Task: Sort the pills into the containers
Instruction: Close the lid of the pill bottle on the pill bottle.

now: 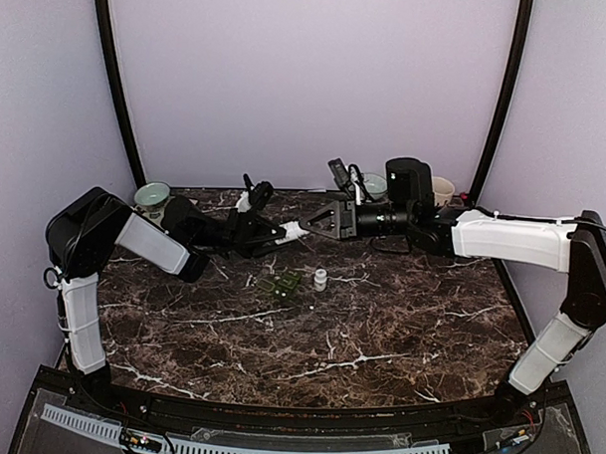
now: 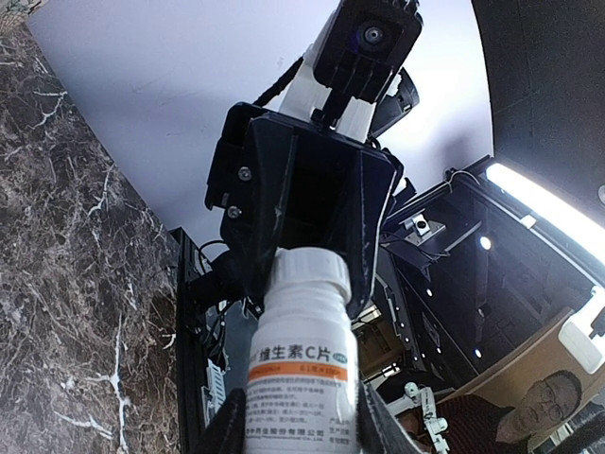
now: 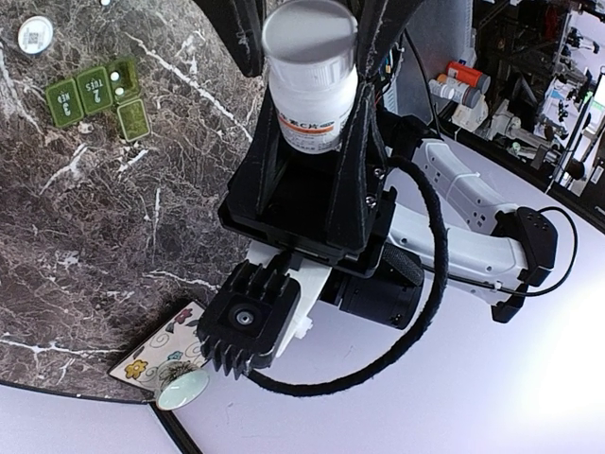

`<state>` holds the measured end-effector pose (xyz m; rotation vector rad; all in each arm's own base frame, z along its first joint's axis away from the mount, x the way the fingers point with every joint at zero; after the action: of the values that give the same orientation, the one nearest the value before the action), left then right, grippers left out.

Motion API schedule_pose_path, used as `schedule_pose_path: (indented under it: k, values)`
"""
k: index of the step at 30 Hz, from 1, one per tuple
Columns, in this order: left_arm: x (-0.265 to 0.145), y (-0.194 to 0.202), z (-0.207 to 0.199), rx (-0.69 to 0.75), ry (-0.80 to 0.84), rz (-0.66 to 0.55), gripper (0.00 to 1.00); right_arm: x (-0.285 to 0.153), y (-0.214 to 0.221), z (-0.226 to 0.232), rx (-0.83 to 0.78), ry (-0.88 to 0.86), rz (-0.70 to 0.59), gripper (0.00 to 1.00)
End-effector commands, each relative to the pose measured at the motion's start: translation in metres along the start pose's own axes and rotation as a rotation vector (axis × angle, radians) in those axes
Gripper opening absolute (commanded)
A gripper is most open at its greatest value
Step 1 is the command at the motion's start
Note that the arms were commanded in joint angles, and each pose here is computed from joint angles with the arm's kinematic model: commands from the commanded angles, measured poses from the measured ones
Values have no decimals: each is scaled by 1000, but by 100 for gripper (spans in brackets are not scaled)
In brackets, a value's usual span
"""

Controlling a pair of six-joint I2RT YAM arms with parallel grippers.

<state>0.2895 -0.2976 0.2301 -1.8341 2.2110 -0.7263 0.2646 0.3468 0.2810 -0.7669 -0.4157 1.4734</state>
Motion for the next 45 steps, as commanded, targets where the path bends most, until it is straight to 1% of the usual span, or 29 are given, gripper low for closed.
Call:
schedule_pose_path:
  k: [1, 12, 27, 36, 45]
  values:
    - [5, -6, -14, 92, 47, -15, 18, 7, -15, 46, -122, -193, -2, 1]
    - [8, -12, -14, 100, 55, -18, 18, 13, -7, 38, -121, -151, 31, 1]
    - [19, -21, -19, 139, 62, -40, 18, 13, -12, 38, -97, -118, 0, 0]
    - [34, -27, -22, 204, -7, -17, 18, 21, -23, 36, -48, -70, -17, 0]
    - [37, -29, -29, 246, -50, 24, 18, 26, -17, 29, -10, -16, 31, 0]
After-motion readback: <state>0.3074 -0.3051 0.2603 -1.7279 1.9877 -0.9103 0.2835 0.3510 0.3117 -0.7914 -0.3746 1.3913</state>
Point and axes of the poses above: each gripper's point midway between its finger pads, its own x axis out along the fingers, its own z axis along the line the jaws close on, y = z × x, the point moved 6 cm from there along -x, back along the fingers, and after that the axes turned 2 degrees about x, right-handed, at the moved point
